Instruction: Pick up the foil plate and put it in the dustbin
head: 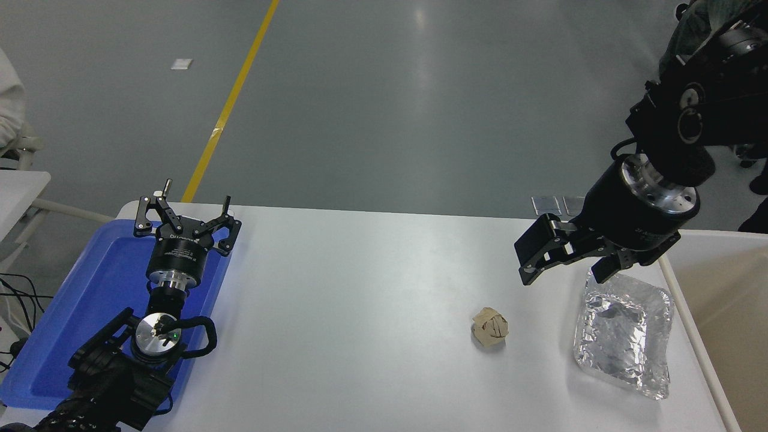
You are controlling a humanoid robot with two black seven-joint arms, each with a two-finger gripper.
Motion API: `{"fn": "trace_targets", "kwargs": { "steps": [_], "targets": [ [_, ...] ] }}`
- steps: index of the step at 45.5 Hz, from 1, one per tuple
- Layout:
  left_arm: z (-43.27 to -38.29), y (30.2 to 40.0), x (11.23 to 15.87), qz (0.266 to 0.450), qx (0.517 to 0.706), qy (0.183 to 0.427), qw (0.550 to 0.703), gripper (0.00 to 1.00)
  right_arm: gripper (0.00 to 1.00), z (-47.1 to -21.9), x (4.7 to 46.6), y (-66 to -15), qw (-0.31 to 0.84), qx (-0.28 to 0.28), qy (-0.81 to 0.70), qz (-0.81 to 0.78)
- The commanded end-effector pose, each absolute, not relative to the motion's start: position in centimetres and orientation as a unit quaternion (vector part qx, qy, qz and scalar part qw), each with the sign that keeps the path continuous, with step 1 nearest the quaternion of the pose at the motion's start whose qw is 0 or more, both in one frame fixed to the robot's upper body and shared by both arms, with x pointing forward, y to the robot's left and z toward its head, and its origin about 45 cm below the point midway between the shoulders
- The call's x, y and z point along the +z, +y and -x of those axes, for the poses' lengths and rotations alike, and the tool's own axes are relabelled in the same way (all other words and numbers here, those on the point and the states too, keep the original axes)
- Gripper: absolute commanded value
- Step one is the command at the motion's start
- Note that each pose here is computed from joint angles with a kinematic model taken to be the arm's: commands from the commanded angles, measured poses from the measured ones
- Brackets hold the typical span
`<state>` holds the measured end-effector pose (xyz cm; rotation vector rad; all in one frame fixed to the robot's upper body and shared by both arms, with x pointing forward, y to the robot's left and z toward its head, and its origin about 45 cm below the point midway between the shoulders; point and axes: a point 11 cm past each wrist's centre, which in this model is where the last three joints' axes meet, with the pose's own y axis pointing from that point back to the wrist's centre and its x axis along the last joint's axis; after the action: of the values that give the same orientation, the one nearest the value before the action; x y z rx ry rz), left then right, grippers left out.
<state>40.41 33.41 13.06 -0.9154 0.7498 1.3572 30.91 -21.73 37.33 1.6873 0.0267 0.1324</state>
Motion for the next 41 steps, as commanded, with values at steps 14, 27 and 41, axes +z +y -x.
{"fn": "trace_targets", "kwargs": {
  "steps": [14, 27, 41],
  "targets": [
    [-40.41, 33.40, 13.05, 0.398, 0.590, 0.327, 0.621, 1.00, 1.00, -31.0, 37.5, -22.5, 0.659, 0.055, 0.007, -0.750],
    [-40.41, 33.40, 13.05, 0.398, 0.590, 0.327, 0.621, 1.00, 1.00, -31.0, 37.0, -23.8, 0.654, 0.046, 0.002, -0.755],
    [-40.41, 33.40, 13.05, 0.398, 0.590, 0.327, 0.621, 1.00, 1.00, -32.0, 35.0, -28.5, 0.670, 0.034, -0.016, -0.742]
  ]
}}
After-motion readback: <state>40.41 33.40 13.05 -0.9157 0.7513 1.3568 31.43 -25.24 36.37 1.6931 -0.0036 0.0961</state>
